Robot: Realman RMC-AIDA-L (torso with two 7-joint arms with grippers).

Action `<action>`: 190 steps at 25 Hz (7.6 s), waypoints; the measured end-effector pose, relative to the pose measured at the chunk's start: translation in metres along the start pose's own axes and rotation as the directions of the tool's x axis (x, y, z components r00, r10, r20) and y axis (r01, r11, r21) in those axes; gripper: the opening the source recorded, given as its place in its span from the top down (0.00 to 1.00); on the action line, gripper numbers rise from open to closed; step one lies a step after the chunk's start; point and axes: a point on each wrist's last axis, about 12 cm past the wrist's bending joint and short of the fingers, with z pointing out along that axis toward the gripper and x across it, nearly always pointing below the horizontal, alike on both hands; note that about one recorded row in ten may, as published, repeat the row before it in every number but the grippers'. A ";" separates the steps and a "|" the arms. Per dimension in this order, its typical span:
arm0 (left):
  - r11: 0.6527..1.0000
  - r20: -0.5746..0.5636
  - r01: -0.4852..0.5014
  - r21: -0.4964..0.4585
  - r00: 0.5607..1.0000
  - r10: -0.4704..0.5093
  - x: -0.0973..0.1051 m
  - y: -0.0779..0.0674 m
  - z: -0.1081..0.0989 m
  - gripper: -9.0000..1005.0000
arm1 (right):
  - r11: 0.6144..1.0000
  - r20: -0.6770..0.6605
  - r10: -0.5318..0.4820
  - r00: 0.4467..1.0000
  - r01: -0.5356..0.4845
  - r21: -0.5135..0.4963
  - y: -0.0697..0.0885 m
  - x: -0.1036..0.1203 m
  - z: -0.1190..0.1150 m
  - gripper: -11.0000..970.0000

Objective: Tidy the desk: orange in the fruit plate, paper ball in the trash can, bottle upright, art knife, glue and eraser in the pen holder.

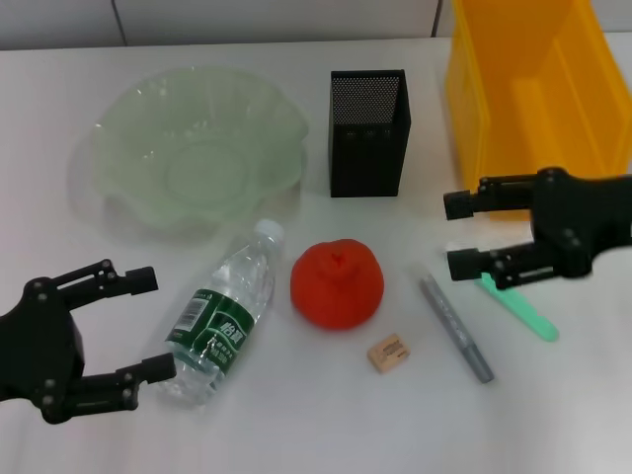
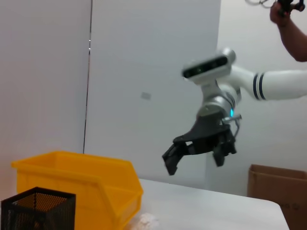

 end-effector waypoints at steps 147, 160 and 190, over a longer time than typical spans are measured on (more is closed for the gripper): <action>0.931 0.031 0.311 -0.192 0.950 -0.311 -0.005 0.025 -0.012 0.17 | 0.686 -0.008 0.153 0.988 -0.100 0.720 -0.034 -0.055 -0.032 0.57; 0.816 -0.186 0.529 -0.232 0.799 -0.571 -0.094 0.068 0.015 0.17 | 0.813 0.297 -0.012 0.955 -0.163 0.558 -0.027 0.005 -0.057 0.17; 0.735 -0.551 0.308 -0.605 0.505 -0.665 -0.096 0.109 0.135 0.17 | 0.957 0.234 -0.100 0.967 0.029 0.288 0.012 0.122 -0.008 0.15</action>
